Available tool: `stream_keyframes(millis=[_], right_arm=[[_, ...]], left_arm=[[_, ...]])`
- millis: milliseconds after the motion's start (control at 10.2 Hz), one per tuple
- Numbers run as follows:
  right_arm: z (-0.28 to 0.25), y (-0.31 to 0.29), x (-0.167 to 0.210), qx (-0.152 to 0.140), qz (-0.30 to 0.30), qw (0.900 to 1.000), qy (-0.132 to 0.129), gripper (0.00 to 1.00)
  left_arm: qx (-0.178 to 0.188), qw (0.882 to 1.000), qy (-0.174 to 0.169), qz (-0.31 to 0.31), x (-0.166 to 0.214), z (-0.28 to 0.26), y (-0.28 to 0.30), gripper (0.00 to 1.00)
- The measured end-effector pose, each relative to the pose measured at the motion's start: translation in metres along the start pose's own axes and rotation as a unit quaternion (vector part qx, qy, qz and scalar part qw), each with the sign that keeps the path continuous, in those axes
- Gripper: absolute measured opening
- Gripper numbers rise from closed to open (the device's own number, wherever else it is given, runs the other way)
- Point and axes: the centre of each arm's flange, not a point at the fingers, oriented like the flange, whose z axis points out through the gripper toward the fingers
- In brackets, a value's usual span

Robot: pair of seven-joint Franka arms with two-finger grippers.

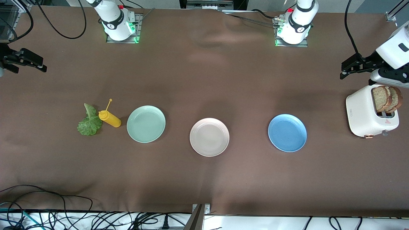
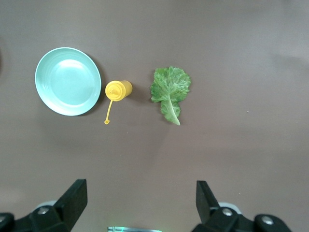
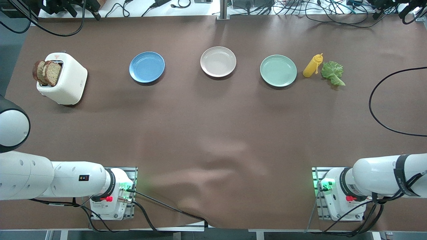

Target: Make sandwich on beige plate with both arms

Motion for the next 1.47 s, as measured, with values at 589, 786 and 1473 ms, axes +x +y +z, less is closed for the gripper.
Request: stream_keyframes(millis=[589,786,1473], right_arm=[[0.0,0.0,0.0,0.0,0.0,1.0,0.0,1.0],[0.0,0.0,0.0,0.0,0.0,1.0,0.0,1.0],[0.0,0.0,0.0,0.0,0.0,1.0,0.0,1.0]], left_arm=[[-0.001,1.0,-0.006,-0.007,-0.002,0.002,-0.006,1.0],[-0.004,1.0,-0.019,-0.013,-0.006,0.004,-0.012,1.0],[-0.004,1.0,-0.021,-0.014,-0.006,0.004,-0.013,1.0]])
